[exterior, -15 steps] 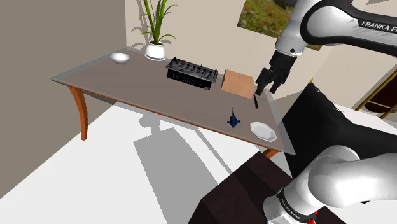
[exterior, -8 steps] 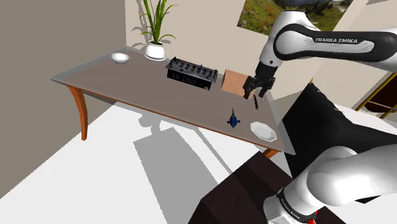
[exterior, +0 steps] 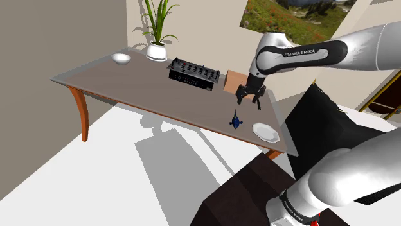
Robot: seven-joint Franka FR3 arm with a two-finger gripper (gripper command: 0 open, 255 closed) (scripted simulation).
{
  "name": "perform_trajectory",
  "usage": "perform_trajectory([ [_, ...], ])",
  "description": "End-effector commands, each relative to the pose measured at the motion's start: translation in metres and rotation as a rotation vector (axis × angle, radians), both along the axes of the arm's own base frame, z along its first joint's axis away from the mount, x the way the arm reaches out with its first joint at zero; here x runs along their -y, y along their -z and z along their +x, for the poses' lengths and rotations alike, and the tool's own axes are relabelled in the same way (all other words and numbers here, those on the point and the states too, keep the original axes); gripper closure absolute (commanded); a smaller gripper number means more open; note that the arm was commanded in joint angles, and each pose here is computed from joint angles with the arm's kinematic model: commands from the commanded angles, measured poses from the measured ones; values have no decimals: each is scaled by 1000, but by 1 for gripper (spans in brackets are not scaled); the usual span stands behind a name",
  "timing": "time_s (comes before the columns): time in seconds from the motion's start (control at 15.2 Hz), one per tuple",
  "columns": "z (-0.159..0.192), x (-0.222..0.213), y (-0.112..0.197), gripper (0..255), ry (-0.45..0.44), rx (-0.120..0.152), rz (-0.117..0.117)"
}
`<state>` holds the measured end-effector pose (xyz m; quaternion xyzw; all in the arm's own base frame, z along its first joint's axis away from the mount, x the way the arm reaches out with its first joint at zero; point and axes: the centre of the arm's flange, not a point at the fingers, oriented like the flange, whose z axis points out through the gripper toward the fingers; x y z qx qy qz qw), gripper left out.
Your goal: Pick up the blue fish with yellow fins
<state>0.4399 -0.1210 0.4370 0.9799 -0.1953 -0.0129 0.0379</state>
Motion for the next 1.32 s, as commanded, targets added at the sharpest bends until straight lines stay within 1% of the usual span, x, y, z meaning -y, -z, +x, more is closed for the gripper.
perform_trajectory([
  [0.0,14,14,16,0,28,1,-11],
  [0.66,73,88,104,0,167,-1,-63],
  [1.25,116,165,180,0,292,-3,-110],
])
